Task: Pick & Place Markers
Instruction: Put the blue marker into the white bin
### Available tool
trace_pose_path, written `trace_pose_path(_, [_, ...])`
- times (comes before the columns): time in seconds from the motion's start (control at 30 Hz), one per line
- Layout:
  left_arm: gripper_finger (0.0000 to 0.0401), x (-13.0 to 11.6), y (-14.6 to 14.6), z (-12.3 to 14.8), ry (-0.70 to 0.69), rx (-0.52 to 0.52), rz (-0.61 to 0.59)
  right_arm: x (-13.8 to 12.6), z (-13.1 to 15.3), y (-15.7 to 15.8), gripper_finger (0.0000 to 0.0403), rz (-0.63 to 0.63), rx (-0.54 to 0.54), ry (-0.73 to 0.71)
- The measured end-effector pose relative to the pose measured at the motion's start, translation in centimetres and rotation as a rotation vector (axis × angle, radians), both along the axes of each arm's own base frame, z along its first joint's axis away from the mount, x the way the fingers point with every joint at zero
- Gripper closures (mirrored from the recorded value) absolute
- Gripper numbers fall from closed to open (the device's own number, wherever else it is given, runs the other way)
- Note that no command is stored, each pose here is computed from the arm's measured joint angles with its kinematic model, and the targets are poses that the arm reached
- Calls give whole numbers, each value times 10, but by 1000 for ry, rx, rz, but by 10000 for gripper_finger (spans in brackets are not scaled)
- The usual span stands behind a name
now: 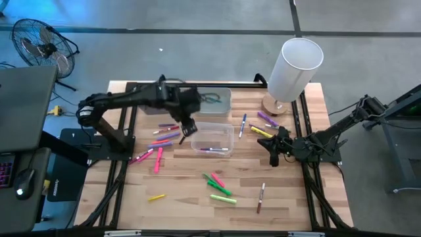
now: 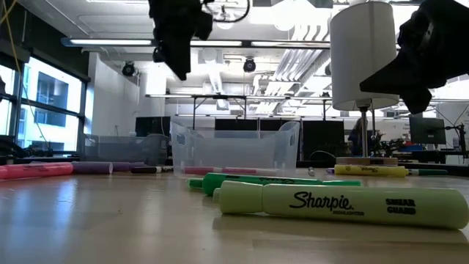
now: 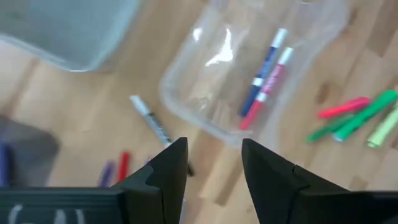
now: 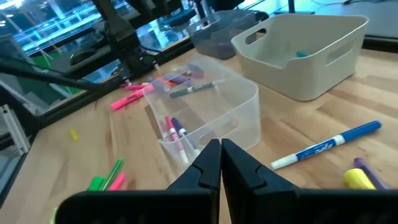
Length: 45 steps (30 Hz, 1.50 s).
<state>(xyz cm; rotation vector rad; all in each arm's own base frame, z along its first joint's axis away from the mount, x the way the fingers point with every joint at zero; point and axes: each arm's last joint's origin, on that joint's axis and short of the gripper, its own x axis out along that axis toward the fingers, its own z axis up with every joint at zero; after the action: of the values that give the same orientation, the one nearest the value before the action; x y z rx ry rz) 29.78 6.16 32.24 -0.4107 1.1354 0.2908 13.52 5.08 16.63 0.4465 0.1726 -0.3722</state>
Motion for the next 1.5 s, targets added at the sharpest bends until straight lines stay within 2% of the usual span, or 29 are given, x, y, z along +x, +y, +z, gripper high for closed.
trace_pose_path(0.1, [285,6,-24,1,-15,10,1,0,0,0,401,6,2,1])
trace_pose_path(0.27, [373,12,-60,-7,-43,-2,-51,0,0,0,402,5,2,1])
trace_pose_path(0.33, [392,12,-72,-15,-37,-8,-78,0,0,0,402,6,2,1])
trace_pose_path(0.6, [398,8,-99,-60,-36,-60,-162,0,1,1,402,21,12,-7])
trace_pose_path(0.77, [400,-13,-95,-78,-50,-78,-162,3,9,1,402,-23,17,-51])
trace_pose_path(0.8, [400,-22,-94,-81,-36,-77,-162,4,14,1,402,-39,8,-55])
trace_pose_path(0.87, [400,-28,-94,-81,-92,-73,-165,8,26,1,403,-69,-34,-42])
trace_pose_path(0.97, [400,-57,-90,-83,-81,-48,-158,20,48,-3,403,-136,-93,17])
trace_pose_path(1.0, [401,-62,-88,-82,-116,-40,-153,24,55,-6,403,-155,-109,52])
trace_pose_path(1.1, [401,-87,-77,-85,-116,-11,-134,47,79,-16,403,-222,-128,141])
trace_pose_path(1.17, [401,-97,-69,-82,-163,4,-119,64,88,-25,403,-250,-124,256])
trace_pose_path(1.23, [401,-112,-60,-83,-168,25,-108,86,101,-37,403,-328,-69,319])
trace_pose_path(1.37, [401,-126,-46,-78,-220,59,-110,125,109,-63,402,-477,101,529])
trace_pose_path(1.5, [401,-130,-36,-70,-283,101,-146,157,95,-90,403,-659,277,736])
